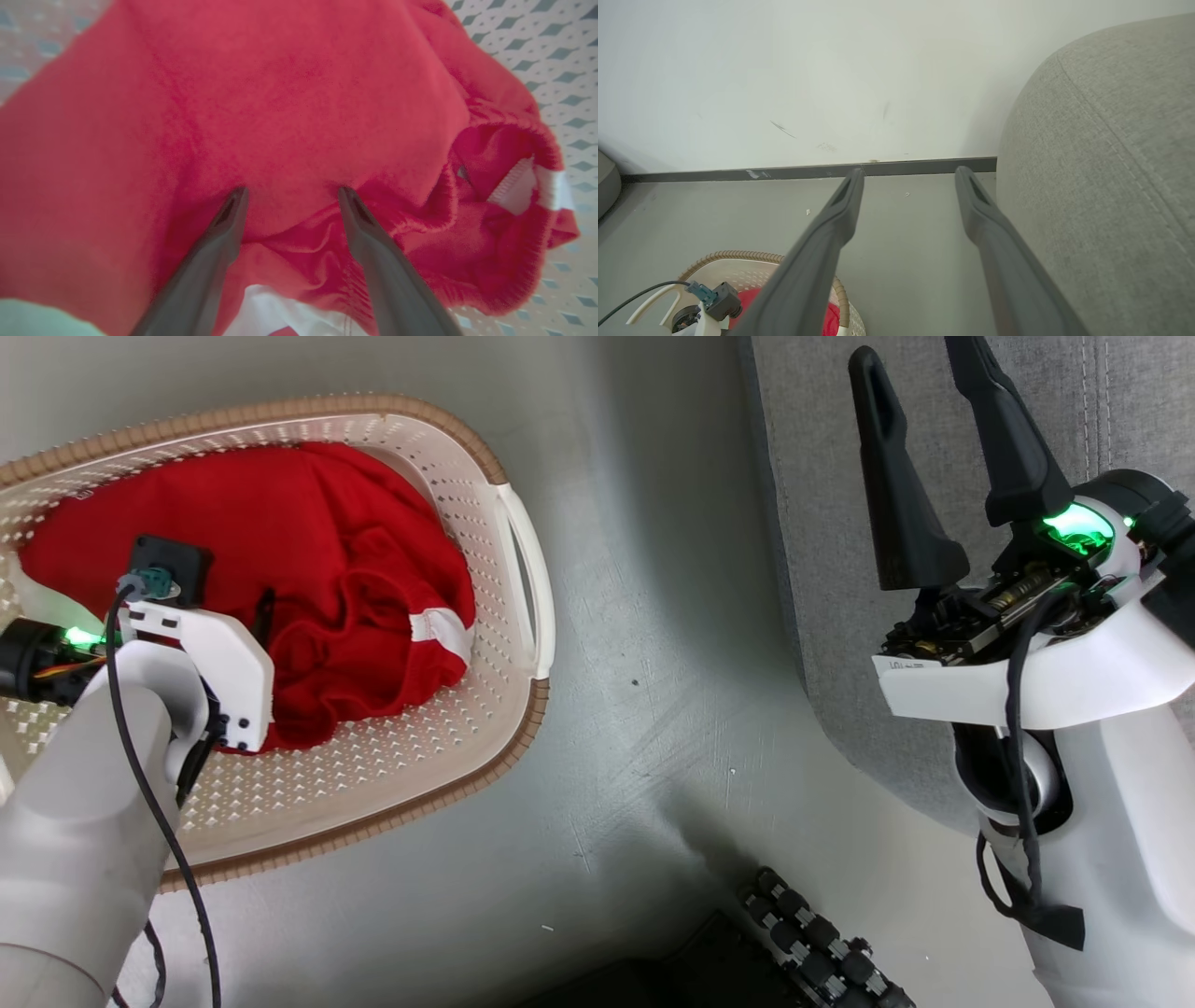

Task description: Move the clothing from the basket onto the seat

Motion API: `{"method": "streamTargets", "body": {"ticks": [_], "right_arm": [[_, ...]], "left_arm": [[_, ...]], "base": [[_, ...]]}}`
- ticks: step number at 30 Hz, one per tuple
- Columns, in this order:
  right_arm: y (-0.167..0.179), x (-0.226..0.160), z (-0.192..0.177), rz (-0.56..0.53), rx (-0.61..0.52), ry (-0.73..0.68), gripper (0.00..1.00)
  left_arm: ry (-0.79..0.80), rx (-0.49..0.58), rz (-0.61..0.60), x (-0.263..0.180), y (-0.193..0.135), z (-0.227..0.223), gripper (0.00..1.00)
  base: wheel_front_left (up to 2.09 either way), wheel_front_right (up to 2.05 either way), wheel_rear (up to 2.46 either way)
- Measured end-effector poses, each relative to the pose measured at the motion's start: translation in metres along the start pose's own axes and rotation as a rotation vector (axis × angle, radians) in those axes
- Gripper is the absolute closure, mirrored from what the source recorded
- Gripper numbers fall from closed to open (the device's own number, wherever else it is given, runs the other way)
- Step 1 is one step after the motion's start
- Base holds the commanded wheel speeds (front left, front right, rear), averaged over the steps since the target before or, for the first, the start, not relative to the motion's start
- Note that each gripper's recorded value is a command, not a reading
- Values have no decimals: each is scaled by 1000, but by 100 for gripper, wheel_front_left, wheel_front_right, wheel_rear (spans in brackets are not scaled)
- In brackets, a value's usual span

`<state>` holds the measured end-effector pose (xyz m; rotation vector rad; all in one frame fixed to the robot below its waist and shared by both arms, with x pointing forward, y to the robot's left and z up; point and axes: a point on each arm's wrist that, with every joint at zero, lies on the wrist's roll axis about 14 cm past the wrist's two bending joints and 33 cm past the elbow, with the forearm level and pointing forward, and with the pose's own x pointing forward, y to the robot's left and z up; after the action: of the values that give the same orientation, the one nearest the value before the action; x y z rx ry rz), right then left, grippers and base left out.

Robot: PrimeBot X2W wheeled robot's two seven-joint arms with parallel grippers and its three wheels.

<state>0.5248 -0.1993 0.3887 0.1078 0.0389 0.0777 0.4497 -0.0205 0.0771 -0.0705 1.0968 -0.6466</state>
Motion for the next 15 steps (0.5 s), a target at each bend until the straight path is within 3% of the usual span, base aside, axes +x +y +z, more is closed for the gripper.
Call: {"method": "streamTargets", "body": {"ticks": [15], "right_arm": [[-5,6,-15,-4,-12,27,0]], "left_arm": [[100,133,24,25,14,-22,0]], "base": [[0,0,0]]}}
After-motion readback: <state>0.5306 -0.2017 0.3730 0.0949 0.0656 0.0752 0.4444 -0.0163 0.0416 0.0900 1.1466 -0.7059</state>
